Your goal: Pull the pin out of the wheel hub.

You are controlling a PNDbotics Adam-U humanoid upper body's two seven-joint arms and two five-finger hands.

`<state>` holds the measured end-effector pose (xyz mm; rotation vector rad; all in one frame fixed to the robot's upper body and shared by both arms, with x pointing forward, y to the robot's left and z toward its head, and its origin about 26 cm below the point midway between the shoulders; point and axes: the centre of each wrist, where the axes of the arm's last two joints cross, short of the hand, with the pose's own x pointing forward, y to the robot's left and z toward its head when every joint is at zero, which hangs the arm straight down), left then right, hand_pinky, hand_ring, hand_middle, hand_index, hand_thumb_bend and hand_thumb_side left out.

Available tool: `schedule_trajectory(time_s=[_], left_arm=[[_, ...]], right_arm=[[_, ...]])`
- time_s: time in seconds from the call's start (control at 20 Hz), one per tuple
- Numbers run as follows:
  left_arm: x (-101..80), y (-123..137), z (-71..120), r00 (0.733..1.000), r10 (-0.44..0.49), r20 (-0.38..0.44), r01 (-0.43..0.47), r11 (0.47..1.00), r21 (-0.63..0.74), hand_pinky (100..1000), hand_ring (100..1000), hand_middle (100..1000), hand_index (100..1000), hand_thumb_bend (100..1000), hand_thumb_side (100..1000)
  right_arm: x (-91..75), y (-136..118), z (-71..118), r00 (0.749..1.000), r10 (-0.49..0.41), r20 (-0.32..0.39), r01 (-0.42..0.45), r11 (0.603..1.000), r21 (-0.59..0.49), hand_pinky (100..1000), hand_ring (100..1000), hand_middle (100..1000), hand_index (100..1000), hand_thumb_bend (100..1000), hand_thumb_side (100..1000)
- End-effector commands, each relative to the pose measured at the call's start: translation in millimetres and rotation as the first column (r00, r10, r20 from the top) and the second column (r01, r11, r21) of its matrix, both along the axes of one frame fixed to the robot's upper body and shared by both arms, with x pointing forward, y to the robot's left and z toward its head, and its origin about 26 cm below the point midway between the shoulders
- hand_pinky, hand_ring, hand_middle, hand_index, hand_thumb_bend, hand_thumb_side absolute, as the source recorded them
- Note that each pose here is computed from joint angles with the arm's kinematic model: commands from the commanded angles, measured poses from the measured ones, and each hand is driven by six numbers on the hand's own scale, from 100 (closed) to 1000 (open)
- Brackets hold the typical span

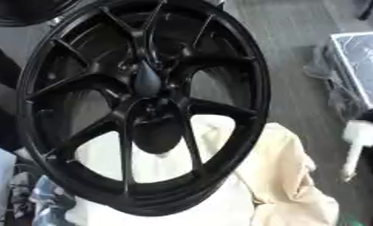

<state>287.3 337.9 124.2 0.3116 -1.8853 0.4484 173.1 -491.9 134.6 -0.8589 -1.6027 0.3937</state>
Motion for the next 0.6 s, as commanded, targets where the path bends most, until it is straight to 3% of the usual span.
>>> schedule_trajectory(time_s=[0.05,0.1,0.15,0.2,0.3,0.35,0.45,0.6], left_arm=[[0.7,-1,8.1,1.000,-0.021,0.021,0.021,1.000,0.016,692,743,755,725,155,853],[0.8,-1,8.1,1.000,-0.023,0.020,0.023,1.000,0.017,692,743,755,725,155,852],[0.9,-1,8.2,0.999,-0.025,0.021,0.024,1.000,0.017,692,743,756,725,155,852],[1.1,-2,8.4,0.999,-0.027,0.021,0.027,1.000,0.017,692,743,756,725,155,851],[1.5,-3,8.5,0.999,-0.031,0.022,0.031,0.999,0.015,692,743,755,725,156,852],[1.8,-3,8.6,0.999,-0.035,0.022,0.035,0.999,0.014,693,743,755,725,157,852],[2.7,-6,8.9,0.999,-0.046,0.023,0.046,0.999,0.012,693,743,756,725,158,853],[4.7,-10,11.0,0.997,-0.070,0.029,0.070,0.997,0.013,693,743,755,725,158,847]], right_arm=[[-8.0,8,9.1,0.999,-0.036,0.024,0.038,0.997,-0.065,1000,897,854,963,394,434],[-8.8,11,8.0,0.998,-0.049,0.025,0.051,0.996,-0.072,1000,893,848,962,377,392],[-8.5,14,7.4,0.998,-0.062,0.031,0.064,0.995,-0.078,1000,879,831,960,306,244],[-7.3,19,7.0,0.996,-0.073,0.044,0.076,0.994,-0.081,1000,858,812,954,122,100],[-3.5,31,8.1,0.994,-0.073,0.085,0.079,0.995,-0.067,1000,821,742,916,100,149],[-1.3,38,8.9,0.991,-0.062,0.115,0.068,0.997,-0.048,1000,806,722,904,100,295],[4.7,49,8.1,0.984,-0.037,0.177,0.038,0.999,-0.003,1000,796,710,904,100,425],[18.1,66,2.4,0.965,0.015,0.261,-0.035,0.997,0.074,1000,805,717,915,100,361]])
